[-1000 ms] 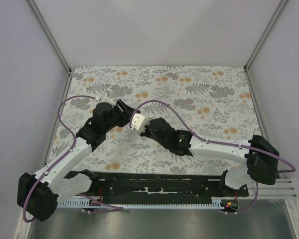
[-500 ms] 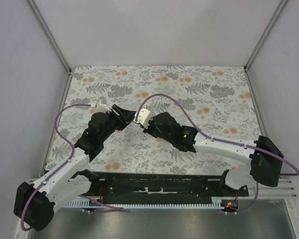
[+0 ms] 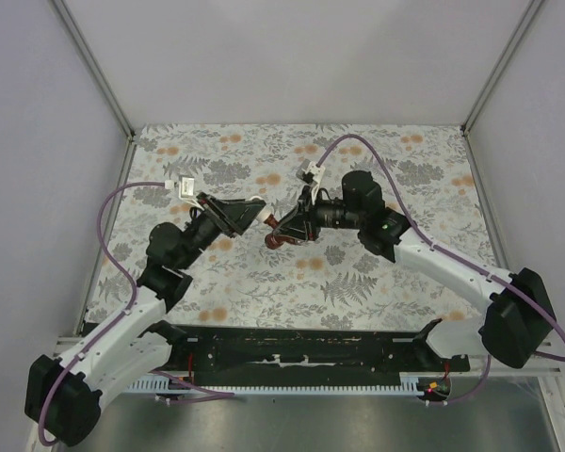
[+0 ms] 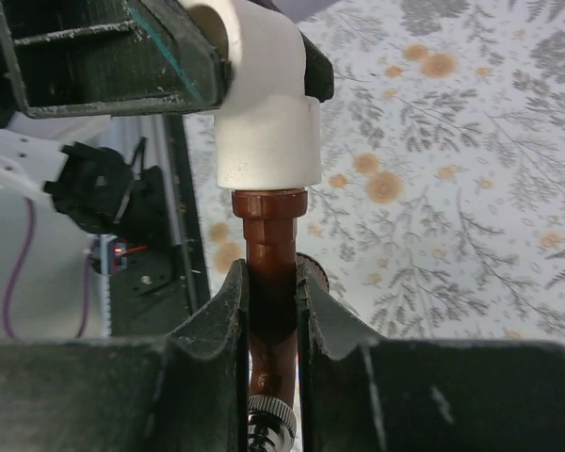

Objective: Install the water faucets

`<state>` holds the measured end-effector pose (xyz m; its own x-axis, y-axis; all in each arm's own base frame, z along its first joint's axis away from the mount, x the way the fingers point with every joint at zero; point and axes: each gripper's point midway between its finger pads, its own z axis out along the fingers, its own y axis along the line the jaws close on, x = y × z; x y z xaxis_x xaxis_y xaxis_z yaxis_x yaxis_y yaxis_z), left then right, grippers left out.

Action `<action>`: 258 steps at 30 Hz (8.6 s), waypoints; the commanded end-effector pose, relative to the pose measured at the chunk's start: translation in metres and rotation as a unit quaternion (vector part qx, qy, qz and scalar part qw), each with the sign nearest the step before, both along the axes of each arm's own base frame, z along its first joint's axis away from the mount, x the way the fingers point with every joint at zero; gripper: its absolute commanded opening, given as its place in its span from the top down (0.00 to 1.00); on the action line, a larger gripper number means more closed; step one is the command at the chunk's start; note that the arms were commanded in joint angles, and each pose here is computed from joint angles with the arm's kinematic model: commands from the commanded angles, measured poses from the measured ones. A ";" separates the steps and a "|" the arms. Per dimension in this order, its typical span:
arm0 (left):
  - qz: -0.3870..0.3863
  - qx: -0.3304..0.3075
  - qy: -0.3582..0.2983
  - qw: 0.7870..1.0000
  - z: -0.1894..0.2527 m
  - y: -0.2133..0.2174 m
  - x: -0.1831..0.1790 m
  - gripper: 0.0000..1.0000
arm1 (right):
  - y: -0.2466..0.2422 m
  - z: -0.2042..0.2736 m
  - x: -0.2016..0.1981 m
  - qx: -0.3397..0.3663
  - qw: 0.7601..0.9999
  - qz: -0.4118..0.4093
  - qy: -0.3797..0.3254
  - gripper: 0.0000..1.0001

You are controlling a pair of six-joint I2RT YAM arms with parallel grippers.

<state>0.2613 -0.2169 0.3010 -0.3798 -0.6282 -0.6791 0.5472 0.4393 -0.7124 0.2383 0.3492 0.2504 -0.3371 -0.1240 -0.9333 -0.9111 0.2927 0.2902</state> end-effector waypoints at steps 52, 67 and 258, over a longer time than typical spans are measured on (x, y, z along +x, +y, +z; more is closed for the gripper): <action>0.062 0.079 -0.071 0.992 0.046 0.033 -0.004 0.98 | 0.052 0.019 0.033 -0.071 0.921 -0.257 -0.283 0.78; -0.089 0.053 -0.237 0.966 0.092 -0.002 -0.053 0.98 | 0.012 0.075 -0.030 0.153 0.978 0.141 0.018 1.00; -0.018 0.131 -0.335 0.933 -0.029 -0.111 -0.002 0.29 | -0.060 0.154 0.023 0.329 0.911 -0.110 0.224 1.00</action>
